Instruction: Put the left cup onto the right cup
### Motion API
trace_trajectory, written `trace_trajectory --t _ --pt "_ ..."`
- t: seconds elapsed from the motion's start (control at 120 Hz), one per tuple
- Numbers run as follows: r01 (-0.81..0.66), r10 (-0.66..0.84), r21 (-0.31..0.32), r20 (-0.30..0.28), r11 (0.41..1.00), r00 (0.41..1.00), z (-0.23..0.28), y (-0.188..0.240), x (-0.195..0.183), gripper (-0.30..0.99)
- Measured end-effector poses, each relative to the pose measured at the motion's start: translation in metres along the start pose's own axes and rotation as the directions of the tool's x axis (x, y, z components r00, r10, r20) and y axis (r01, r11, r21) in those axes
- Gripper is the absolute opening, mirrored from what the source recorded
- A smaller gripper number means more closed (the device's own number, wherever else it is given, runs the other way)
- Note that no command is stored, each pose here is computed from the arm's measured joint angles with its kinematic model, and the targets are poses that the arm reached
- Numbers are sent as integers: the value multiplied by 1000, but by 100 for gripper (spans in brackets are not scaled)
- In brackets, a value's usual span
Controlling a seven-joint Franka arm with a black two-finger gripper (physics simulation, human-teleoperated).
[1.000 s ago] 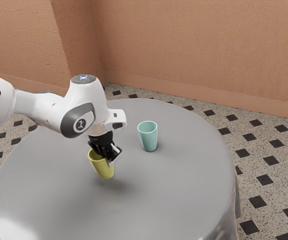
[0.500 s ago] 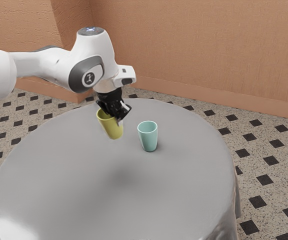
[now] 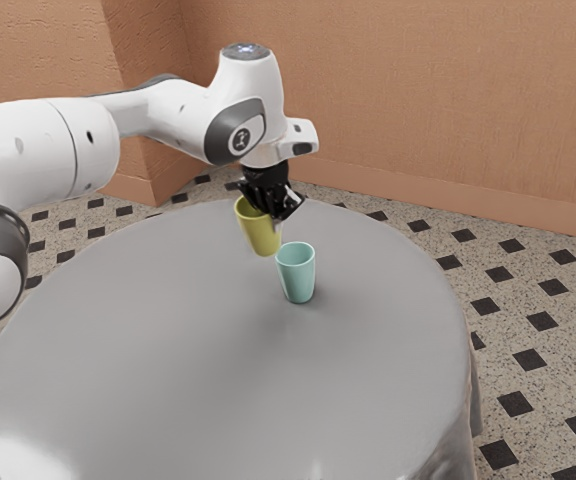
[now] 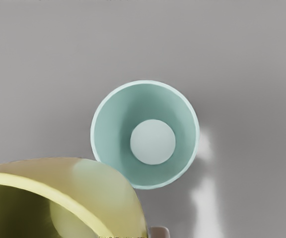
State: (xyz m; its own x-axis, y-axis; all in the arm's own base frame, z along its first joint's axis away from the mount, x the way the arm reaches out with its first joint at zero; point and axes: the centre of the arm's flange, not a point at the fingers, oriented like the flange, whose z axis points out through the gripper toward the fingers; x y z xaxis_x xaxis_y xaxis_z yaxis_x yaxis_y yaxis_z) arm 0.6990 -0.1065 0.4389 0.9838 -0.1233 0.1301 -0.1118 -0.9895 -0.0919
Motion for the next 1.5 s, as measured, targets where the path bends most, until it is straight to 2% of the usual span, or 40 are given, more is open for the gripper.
trace_trajectory --t 0.367,0.525,1.383,1.408,1.5 --pt "-34 34 -5 -2 999 999 35 22 35 -9" --pt "-54 55 -19 8 998 998 46 36 37 -9" --pt "-44 45 -22 33 999 998 63 31 38 -9" --pt "-44 44 -22 33 999 998 63 31 38 -7" --pt "-43 44 -23 36 999 998 66 31 38 13"
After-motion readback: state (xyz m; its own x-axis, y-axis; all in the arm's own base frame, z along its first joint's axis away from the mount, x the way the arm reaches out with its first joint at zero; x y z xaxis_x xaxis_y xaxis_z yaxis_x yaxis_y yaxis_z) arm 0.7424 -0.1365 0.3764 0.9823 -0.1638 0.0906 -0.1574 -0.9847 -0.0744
